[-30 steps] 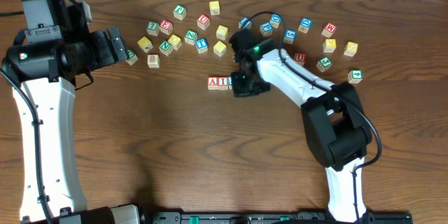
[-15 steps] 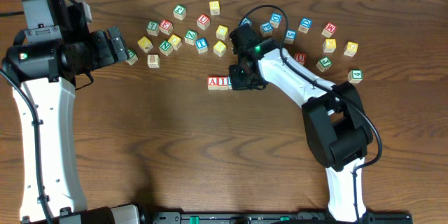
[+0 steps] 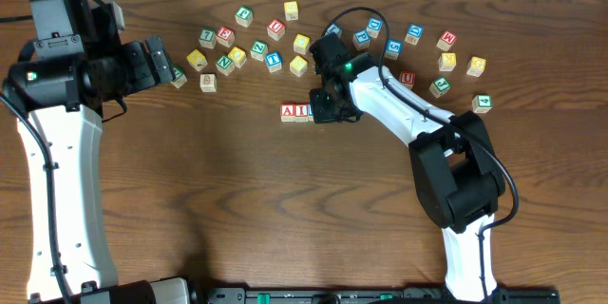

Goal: Spell out AI2
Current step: 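Lift the right gripper away from the AI2 blocks and retract right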

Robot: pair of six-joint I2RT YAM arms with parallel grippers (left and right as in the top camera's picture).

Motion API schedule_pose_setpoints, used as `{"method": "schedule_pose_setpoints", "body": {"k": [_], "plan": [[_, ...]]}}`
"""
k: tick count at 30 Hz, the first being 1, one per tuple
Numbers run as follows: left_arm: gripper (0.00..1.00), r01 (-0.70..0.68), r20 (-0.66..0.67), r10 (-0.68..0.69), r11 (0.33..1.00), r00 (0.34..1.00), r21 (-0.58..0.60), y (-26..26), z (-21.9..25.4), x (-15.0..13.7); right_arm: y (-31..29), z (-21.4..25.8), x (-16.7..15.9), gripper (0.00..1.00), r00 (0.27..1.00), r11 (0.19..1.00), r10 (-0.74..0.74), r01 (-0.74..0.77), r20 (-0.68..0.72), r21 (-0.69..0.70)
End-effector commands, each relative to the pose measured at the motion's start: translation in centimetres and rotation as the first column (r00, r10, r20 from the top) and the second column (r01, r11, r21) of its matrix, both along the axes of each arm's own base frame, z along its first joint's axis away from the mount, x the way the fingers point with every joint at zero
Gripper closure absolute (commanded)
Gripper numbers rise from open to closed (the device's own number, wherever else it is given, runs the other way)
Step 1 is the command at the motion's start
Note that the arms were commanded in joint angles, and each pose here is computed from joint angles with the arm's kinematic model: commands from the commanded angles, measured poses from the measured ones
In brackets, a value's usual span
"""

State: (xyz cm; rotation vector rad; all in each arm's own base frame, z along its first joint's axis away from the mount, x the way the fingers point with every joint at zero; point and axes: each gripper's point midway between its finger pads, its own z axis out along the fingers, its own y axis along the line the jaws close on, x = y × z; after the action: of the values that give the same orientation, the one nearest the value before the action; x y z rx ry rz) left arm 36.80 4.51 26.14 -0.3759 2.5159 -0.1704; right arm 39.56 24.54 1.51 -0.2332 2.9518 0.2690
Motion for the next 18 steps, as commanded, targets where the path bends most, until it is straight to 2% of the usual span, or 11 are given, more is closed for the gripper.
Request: {"method": "schedule_pose_setpoints", "body": {"k": [1,11,16,18], "plan": [[0.01,-0.004,-0.002,0.004,1.000,1.000,0.001,0.1,0.0,0.2,-0.9,3.5,1.0,0.97,0.997,0.999,-0.025,0.023,0.067,0.026],[0.01,-0.004,-0.002,0.004,1.000,1.000,0.001,0.2,0.0,0.2,-6.0,12.4,2.3,0.89,0.970,0.989,-0.141,0.127,0.199,0.081],[0.00,-0.004,-0.009,0.004,1.000,1.000,0.000,0.1,-0.1,0.1,-11.2,16.3,1.3,0.75,0.949,0.972,-0.231,0.217,0.216,0.085],[0.02,-0.004,-0.009,0.004,1.000,1.000,0.000,0.1,-0.1,0.1,-12.5,17.5,0.9,0.63,0.942,0.969,-0.245,0.231,0.230,0.086]]}}
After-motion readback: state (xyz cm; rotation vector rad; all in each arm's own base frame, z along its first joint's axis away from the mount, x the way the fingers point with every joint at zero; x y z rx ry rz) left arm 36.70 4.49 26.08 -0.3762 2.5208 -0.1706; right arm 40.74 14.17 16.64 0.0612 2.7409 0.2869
